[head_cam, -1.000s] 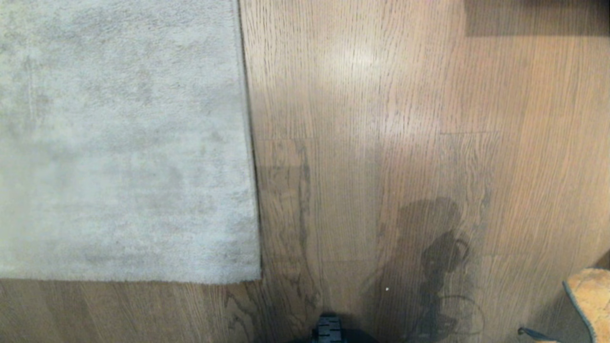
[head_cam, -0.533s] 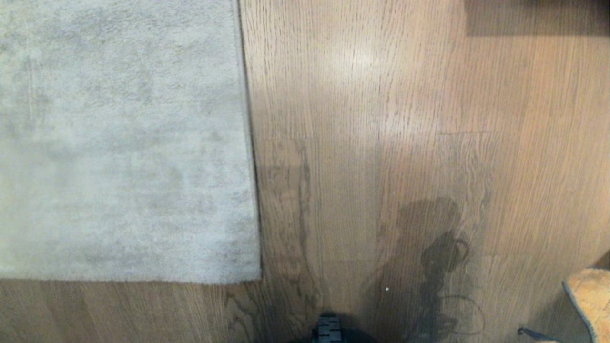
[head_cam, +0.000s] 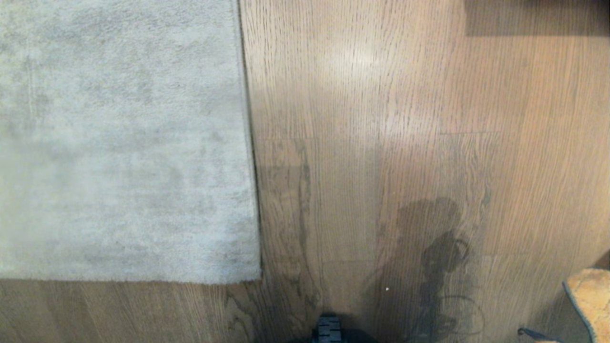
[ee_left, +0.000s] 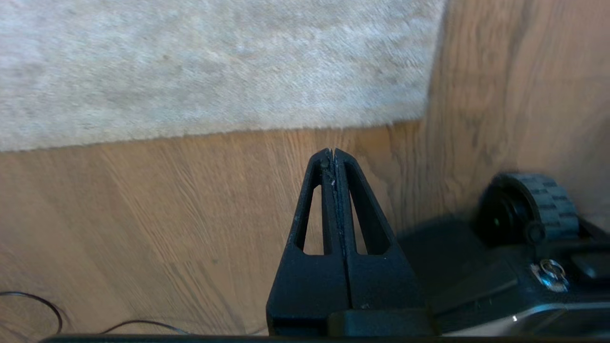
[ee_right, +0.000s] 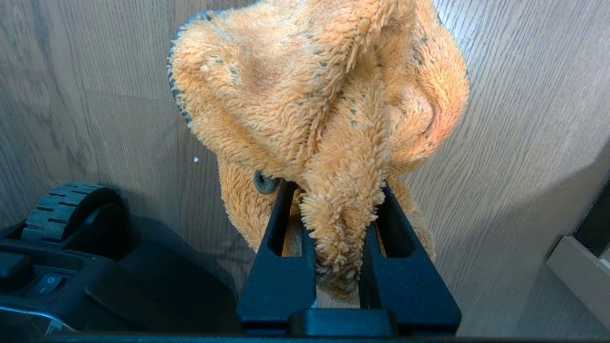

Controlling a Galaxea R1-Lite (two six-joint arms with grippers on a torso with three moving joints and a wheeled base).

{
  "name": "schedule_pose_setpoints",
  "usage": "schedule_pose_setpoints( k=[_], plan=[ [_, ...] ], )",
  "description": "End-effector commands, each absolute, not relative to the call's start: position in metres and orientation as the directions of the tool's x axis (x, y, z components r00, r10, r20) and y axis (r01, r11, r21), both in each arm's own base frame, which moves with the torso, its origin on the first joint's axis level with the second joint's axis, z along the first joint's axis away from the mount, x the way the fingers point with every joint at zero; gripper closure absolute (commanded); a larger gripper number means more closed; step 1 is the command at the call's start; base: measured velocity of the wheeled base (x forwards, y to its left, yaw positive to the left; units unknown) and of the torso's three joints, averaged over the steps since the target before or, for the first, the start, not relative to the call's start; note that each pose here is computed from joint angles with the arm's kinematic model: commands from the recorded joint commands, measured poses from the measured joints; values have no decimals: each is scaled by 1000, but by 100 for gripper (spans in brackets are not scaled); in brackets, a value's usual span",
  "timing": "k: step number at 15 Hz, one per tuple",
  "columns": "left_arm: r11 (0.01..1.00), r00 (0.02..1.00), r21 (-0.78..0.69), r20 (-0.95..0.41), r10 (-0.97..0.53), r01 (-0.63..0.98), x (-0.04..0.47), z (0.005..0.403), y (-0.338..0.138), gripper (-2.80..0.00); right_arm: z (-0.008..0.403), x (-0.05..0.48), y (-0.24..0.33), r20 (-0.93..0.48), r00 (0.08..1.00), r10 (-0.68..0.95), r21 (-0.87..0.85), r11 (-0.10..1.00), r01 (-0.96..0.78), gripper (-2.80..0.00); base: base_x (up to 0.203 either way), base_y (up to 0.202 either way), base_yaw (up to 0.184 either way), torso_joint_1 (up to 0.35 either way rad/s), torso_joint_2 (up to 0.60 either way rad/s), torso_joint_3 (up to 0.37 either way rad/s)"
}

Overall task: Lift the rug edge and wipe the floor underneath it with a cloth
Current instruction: Lift up the carpet

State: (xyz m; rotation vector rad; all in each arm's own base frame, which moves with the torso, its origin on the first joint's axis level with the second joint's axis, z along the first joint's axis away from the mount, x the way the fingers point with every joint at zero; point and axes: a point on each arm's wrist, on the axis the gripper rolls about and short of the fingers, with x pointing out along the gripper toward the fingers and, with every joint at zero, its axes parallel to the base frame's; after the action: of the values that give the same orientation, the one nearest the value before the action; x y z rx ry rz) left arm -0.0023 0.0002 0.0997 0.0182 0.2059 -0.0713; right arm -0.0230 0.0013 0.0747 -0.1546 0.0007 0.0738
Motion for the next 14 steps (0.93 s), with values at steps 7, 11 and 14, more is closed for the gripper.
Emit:
schedule_pose_setpoints(
  k=[7, 11, 14],
  plan=[
    [994, 941, 9, -323, -103, 112, 10, 100, -1, 0, 75, -23, 1, -8, 997, 75, -155, 985, -75, 0, 0, 0, 0, 0, 0, 0],
    [991, 911, 0, -394, -119, 130, 21, 101, -3, 0, 75, -23, 1, -8, 997, 75, -155, 985, -75, 0, 0, 0, 0, 0, 0, 0],
    [982, 875, -31, -449, -182, 188, 29, 101, -5, 0, 75, -23, 1, -8, 997, 75, -155, 985, -76, 0, 0, 0, 0, 0, 0, 0]
  ],
)
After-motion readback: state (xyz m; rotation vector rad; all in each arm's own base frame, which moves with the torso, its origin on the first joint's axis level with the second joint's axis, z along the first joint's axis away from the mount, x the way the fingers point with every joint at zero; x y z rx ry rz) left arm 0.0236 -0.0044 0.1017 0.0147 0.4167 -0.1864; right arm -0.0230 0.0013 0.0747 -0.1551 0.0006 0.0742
